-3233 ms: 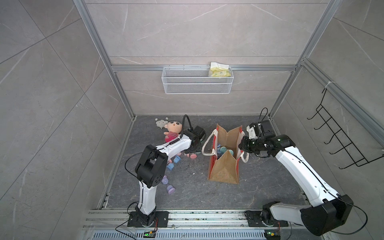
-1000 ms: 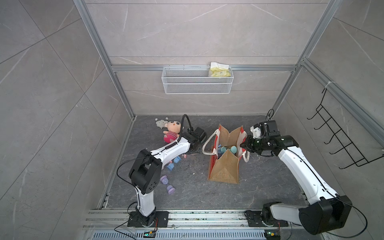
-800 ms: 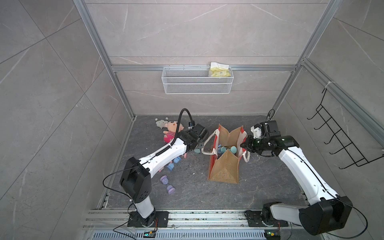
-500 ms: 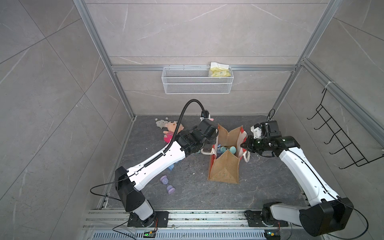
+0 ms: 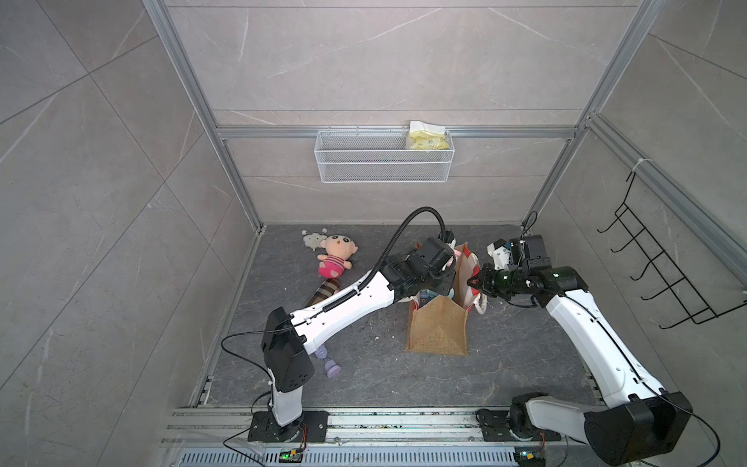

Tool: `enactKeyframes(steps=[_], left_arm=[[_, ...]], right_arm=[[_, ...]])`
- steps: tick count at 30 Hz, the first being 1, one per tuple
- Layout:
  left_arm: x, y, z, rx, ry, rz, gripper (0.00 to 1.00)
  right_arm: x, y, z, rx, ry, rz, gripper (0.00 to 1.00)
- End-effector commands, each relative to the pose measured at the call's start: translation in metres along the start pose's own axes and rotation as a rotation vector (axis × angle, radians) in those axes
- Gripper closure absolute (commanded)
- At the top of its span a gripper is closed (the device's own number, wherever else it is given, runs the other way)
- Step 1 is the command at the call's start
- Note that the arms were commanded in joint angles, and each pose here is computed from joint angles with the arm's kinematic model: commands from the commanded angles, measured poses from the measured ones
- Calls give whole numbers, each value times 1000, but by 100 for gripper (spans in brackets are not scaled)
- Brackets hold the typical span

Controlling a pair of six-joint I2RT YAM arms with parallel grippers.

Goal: Put the hourglass into the canvas bag
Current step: Place the hourglass in the canvas bag.

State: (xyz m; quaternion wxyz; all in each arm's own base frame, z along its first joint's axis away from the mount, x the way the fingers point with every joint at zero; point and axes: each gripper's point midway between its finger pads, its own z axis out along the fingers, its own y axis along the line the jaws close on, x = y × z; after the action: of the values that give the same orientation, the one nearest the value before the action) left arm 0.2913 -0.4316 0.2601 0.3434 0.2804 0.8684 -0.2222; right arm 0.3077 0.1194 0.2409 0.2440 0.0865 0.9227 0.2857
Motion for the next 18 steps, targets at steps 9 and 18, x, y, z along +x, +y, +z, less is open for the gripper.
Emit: enactKeyframes(steps=[9, 18], left_arm=[[23, 8, 27, 160, 162, 70, 88], [59, 28, 73, 81, 323, 74, 88]], right_arm=[[-16, 26, -16, -114, -86, -65, 100], [-18, 26, -15, -112, -87, -62, 100]])
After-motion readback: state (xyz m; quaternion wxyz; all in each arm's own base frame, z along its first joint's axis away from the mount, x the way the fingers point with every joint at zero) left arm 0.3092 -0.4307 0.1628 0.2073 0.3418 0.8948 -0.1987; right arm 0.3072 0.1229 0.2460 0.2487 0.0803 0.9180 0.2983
